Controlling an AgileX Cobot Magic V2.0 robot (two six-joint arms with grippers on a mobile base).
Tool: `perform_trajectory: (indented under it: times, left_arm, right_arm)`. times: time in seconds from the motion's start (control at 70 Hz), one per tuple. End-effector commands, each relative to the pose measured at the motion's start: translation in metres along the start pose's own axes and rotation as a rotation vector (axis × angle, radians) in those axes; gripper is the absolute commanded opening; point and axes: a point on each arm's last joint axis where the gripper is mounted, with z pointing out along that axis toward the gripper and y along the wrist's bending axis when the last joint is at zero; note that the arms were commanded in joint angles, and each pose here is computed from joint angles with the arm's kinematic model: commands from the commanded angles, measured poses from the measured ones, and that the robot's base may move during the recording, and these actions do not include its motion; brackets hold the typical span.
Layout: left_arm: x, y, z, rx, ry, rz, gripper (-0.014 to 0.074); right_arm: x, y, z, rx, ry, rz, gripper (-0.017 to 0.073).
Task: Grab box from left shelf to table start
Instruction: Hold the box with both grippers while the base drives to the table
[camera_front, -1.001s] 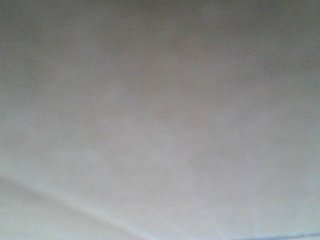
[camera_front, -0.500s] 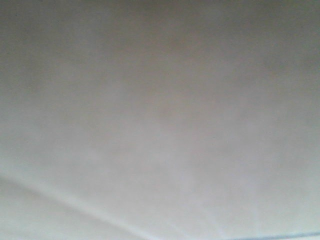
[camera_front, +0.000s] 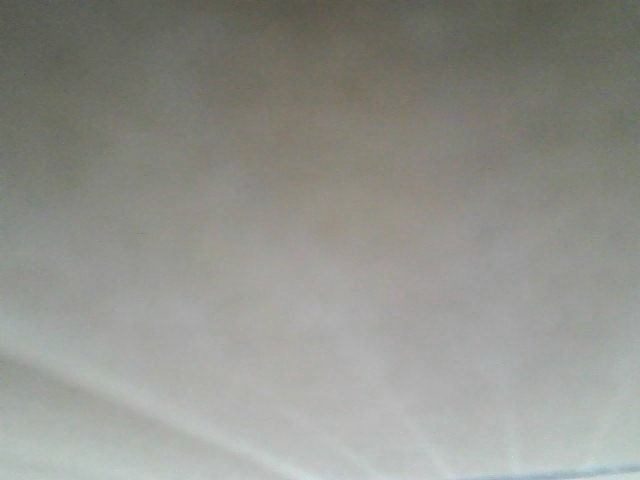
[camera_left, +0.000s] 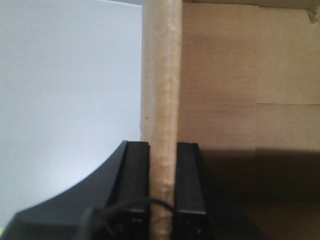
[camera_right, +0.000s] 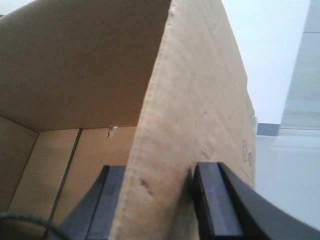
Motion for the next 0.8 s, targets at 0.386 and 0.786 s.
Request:
perform_trajectory:
  times: [0.386, 0.786]
  left_arm:
    - [0.0193, 0.0016, 0.0027, -0.014, 0.237, -0.018, -0.0100]
    - [0.0196, 0.0011, 0.0026, -0.009, 0.241, -0.020, -0.0100]
  right_arm:
    - [-0.0109, -0.0014, -0.0052, 0.037, -0.080, -0.032, 0.0057]
    - [-0.0108, -0.0014, -0.0051, 0.036, -0.079, -0.032, 0.0057]
